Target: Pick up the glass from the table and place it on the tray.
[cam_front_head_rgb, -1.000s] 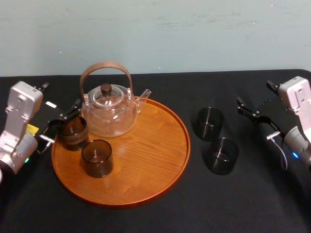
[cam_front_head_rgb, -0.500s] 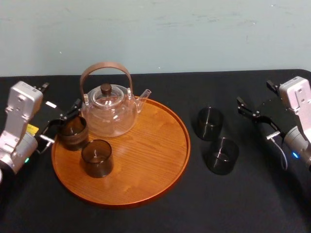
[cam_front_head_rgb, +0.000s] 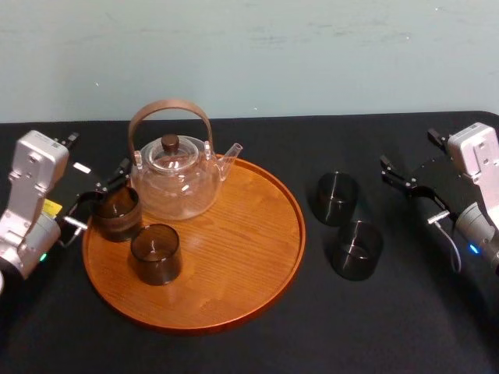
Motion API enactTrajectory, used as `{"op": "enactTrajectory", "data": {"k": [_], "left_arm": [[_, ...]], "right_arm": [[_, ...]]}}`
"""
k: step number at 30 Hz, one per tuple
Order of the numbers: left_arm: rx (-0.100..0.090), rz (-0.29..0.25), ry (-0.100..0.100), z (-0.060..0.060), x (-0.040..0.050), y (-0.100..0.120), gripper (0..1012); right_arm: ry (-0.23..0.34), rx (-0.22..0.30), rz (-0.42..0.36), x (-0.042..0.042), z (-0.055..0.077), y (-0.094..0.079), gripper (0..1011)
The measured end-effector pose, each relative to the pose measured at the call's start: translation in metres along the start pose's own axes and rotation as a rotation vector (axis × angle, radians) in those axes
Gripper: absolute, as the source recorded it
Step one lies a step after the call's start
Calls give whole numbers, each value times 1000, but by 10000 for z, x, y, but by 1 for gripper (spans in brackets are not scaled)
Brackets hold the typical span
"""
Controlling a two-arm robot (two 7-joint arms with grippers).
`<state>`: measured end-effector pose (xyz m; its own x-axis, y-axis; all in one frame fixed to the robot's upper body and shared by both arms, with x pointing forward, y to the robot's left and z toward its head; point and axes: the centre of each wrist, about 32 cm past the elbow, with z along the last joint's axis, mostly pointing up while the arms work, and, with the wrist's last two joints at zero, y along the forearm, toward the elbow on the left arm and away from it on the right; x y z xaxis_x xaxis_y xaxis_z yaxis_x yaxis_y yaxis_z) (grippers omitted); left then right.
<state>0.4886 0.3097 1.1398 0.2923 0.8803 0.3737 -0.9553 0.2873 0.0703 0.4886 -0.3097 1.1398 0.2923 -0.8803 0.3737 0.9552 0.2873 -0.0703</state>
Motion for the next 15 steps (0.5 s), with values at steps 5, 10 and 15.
{"op": "enactTrajectory", "data": {"k": [5,10,15], "left_arm": [[0,0,0,0,0,0,1002],[0,0,0,0,0,0,1001],[0,0,0,0,0,0,1001]], "right_arm": [[0,0,0,0,0,0,1002],[0,0,0,0,0,0,1002],[0,0,0,0,0,0,1002]]}}
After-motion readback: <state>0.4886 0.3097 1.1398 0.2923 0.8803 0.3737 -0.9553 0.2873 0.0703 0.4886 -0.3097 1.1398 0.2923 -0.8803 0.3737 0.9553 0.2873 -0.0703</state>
